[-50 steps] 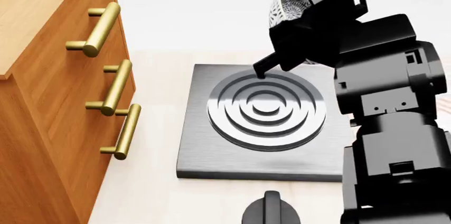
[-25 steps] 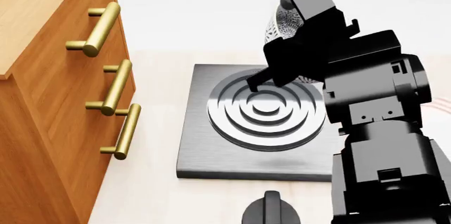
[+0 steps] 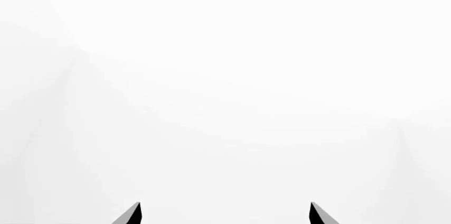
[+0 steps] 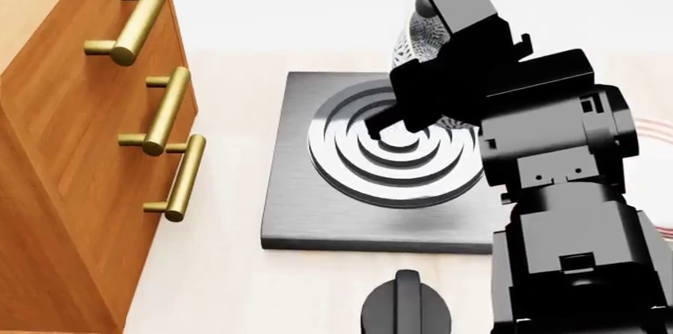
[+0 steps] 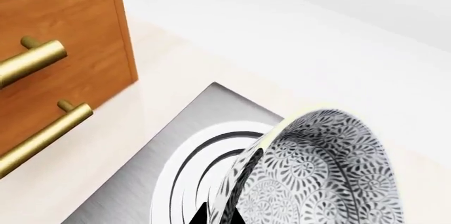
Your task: Put the bowl on the stove.
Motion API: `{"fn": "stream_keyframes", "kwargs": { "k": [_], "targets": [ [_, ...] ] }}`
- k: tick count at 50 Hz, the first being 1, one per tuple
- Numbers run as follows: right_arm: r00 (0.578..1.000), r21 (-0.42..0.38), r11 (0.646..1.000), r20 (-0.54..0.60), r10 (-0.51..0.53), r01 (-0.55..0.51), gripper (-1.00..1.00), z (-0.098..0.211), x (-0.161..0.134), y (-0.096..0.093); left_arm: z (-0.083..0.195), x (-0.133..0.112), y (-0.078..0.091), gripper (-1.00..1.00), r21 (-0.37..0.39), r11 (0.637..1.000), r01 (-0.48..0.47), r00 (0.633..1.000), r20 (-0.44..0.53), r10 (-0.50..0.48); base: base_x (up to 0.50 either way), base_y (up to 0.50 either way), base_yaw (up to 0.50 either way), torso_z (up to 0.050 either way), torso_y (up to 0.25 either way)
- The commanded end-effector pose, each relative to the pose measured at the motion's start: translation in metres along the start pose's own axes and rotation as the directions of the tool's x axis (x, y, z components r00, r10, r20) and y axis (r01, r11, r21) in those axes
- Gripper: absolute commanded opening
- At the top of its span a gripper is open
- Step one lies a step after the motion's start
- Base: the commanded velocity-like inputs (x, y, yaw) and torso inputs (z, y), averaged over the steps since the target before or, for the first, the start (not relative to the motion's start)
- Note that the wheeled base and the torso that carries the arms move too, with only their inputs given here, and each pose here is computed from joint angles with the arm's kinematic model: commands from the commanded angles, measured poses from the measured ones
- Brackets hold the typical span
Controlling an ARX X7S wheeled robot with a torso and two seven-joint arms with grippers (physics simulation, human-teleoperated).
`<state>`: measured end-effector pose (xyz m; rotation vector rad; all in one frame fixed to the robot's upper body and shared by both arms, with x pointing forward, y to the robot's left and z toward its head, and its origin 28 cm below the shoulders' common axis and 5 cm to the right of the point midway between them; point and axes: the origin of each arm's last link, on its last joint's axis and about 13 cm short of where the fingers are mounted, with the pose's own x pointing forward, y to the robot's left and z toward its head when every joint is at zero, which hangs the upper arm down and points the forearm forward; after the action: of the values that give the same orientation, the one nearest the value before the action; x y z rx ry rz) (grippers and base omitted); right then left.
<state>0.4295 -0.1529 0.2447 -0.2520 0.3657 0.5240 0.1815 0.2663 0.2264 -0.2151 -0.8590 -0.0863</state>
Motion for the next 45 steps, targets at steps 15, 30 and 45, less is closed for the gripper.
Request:
{"fn": "stream_keyframes", "kwargs": {
  "k": [15,30,45],
  "targets": [
    [1.0,0.0,1.0,0.022,0.013,-0.013,-1.0,0.0055,0.0014,0.0029,-0.0003,-0.0006,0.0,1.0,0.005,1.0,0.011,1.0,0.008,-0.011,0.0,0.0,0.0,0.0,-0.093],
    [1.0,0.003,1.0,0.029,0.008,-0.008,-1.0,0.008,0.0019,0.0044,-0.0009,-0.0008,0.0009,1.0,-0.004,1.0,0.009,1.0,0.005,-0.009,0.0,0.0,0.0,0.0,-0.011],
    [1.0,0.003,1.0,0.029,0.008,-0.008,-1.0,0.008,0.0019,0.0044,-0.0016,-0.0025,-0.0006,1.0,-0.009,0.999,0.031,1.0,-0.003,-0.031,0.0,0.0,0.0,0.0,-0.078]
  ]
}}
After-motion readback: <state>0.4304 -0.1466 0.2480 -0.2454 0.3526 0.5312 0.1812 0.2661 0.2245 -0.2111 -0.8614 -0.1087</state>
